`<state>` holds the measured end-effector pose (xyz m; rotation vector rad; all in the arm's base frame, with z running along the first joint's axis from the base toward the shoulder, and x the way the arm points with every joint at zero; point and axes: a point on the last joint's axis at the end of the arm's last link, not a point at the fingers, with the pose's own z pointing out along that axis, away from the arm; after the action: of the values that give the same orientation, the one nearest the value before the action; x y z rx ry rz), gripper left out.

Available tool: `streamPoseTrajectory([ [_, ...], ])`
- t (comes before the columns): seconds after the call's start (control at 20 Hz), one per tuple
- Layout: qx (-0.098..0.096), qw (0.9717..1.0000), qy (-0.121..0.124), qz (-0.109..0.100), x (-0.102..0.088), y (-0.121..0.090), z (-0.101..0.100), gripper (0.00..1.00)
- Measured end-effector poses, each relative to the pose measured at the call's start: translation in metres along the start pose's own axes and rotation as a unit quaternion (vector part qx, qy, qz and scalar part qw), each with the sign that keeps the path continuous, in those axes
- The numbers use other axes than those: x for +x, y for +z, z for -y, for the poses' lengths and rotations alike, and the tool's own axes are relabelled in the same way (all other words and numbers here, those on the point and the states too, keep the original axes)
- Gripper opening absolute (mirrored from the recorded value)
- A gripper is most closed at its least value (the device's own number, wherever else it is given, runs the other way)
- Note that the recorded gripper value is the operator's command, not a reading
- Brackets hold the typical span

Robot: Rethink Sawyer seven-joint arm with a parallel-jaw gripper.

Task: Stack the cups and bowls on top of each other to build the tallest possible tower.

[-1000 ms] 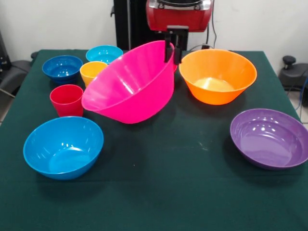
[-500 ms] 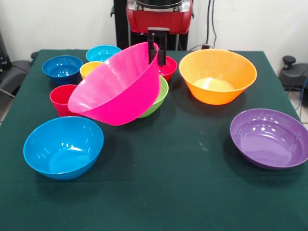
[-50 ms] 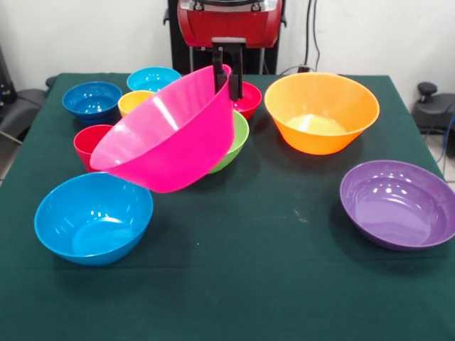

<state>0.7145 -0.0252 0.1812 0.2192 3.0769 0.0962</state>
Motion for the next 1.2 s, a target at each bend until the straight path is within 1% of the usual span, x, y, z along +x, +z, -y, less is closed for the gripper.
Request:
streamPoseTrajectory([
  [0.2,-0.007,0.9999,-0.002,-0.007,-0.009,-0.002,-0.001,0.0],
  [0.4,-0.013,0.9998,-0.001,-0.013,-0.011,-0.001,0.001,0.0],
  [0.55,-0.018,0.9997,0.001,-0.017,-0.013,-0.001,0.008,0.0],
  [0.75,-0.019,0.9995,0.004,-0.024,-0.012,0.0,0.019,0.0],
  [0.85,-0.016,0.9995,0.007,-0.027,-0.011,0.0,0.033,0.0],
  [0.9,-0.016,0.9995,0.008,-0.027,-0.011,0.0,0.035,0.0],
  [1.1,-0.013,0.9995,0.015,-0.024,-0.012,0.001,0.06,0.0],
  [1.2,-0.012,0.9995,0.017,-0.023,-0.012,0.001,0.069,0.0],
])
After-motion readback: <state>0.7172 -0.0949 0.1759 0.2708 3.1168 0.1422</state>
